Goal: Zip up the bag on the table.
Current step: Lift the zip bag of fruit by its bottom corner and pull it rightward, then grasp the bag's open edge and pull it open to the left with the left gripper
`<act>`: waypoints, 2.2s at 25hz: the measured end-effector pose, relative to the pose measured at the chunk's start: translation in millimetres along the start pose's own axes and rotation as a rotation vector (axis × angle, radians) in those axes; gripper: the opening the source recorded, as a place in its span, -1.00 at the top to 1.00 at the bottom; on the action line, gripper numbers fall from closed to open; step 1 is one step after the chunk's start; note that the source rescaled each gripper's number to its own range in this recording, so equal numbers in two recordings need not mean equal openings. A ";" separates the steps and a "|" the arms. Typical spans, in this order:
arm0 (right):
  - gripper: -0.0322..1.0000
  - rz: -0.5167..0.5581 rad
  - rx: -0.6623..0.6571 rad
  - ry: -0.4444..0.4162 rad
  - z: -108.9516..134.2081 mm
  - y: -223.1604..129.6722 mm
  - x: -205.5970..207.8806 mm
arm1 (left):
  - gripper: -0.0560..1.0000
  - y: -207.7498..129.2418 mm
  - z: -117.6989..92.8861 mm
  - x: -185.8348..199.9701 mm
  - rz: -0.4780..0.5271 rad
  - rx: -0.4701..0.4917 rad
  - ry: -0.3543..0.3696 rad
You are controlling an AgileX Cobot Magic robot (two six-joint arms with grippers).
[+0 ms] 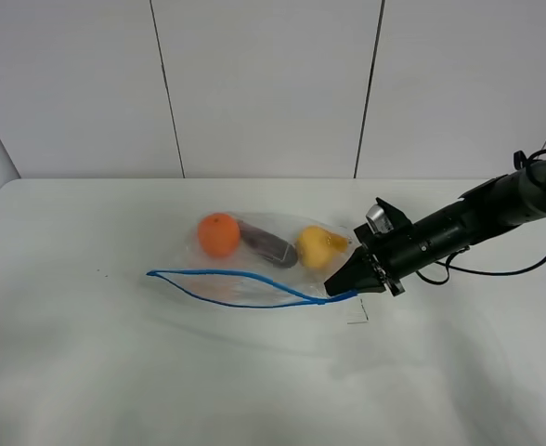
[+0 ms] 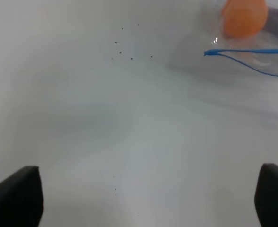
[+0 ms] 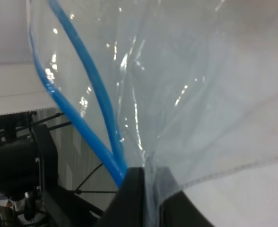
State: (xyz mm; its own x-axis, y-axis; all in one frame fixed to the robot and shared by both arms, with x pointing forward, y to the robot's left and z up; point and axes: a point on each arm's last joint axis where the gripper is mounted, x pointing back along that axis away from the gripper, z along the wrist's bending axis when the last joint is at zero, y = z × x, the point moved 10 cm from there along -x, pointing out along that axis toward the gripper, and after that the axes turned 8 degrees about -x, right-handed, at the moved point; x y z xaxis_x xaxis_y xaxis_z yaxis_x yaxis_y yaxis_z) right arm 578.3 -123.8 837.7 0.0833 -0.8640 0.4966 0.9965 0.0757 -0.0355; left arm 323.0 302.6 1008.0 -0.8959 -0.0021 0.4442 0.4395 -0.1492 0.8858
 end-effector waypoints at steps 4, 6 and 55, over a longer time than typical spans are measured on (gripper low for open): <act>0.94 -0.030 -0.032 0.004 7.5 15.1 8.8 | -1.00 0.0 0.0 0.0 0.000 0.000 0.000; 0.94 -0.042 -0.034 0.004 11.6 21.8 11.6 | -1.00 0.0 0.0 0.0 0.000 0.000 0.000; 0.94 -0.084 0.003 -0.019 38.8 30.9 30.2 | -1.00 172.6 1.6 -38.1 -0.106 -0.274 -0.094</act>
State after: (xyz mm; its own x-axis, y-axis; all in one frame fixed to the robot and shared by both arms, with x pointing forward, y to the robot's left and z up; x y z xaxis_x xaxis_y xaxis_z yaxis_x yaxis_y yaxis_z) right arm 611.3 -128.2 885.2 -0.0009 -0.8579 0.5138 0.9999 0.0047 0.0097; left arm 433.1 278.6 1144.2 -0.9203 0.1168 0.3734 0.2991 -0.4051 0.8639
